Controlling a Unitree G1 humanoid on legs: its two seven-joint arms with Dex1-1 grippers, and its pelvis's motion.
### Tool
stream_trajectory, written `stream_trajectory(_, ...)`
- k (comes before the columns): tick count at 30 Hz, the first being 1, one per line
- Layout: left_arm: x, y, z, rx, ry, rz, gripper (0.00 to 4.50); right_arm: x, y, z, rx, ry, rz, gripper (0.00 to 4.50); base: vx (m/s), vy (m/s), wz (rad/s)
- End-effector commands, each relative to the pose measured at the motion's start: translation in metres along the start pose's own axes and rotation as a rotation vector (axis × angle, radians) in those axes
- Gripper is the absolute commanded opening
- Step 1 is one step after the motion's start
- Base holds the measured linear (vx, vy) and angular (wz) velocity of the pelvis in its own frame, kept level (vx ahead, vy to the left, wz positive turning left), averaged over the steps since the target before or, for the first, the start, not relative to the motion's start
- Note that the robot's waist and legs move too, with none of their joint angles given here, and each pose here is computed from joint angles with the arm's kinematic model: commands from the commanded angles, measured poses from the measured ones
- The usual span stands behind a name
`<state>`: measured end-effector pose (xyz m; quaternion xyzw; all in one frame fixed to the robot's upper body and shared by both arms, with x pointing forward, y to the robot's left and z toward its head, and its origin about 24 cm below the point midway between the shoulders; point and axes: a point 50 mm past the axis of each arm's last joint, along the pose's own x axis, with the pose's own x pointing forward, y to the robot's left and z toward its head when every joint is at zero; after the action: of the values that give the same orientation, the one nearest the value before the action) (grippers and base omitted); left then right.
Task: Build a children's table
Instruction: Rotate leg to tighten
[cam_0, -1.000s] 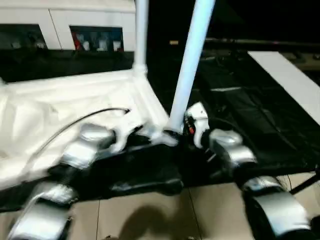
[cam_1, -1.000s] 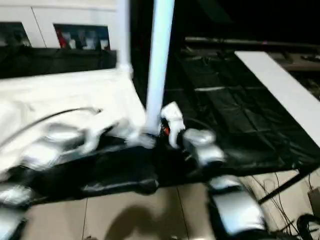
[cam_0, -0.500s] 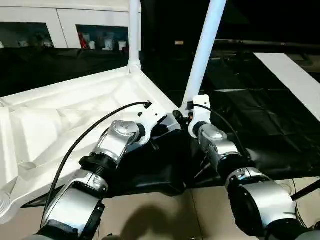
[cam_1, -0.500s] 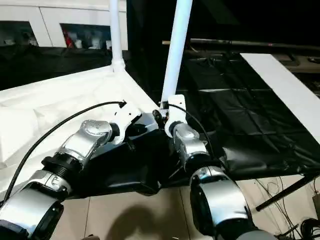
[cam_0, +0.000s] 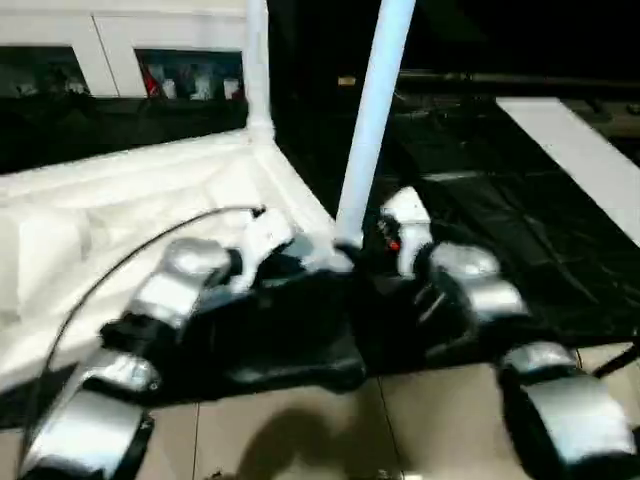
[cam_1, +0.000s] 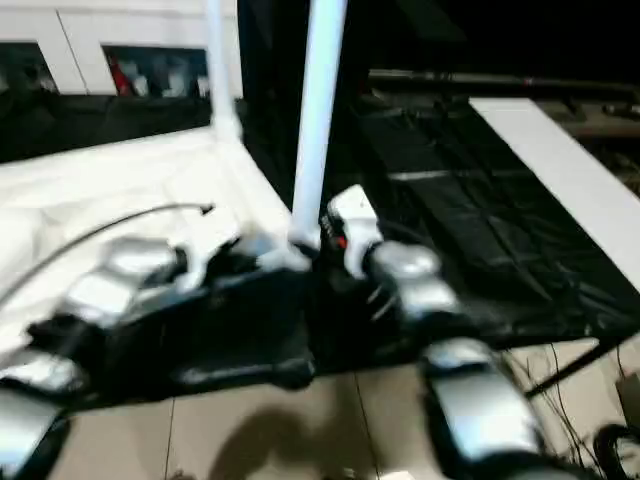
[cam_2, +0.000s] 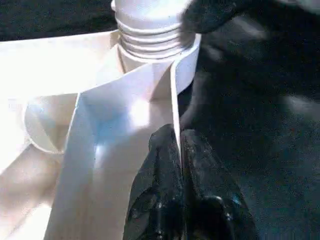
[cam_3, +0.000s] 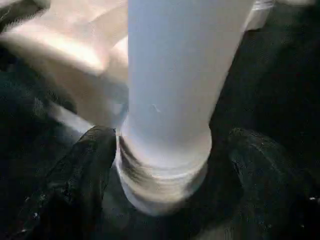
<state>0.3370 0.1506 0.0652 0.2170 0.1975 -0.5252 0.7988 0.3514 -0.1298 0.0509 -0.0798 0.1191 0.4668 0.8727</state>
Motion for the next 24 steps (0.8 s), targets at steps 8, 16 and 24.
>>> stream_trajectory(8,-0.012,-0.017,-0.009,0.028,0.010,-0.237,0.00,-0.015,0.010,0.000,-0.070,0.078,0.279,3.84,0.000,0.000,0.00)
stream_trajectory(16,-0.015,-0.021,-0.007,0.016,-0.008,-0.296,0.00,-0.009,0.016,0.003,-0.054,0.062,0.327,3.57,0.000,0.000,0.00)
stream_trajectory(24,-0.016,-0.022,-0.007,0.016,-0.011,-0.289,0.00,-0.003,0.019,0.001,-0.025,0.042,0.328,3.02,0.000,0.000,0.00)
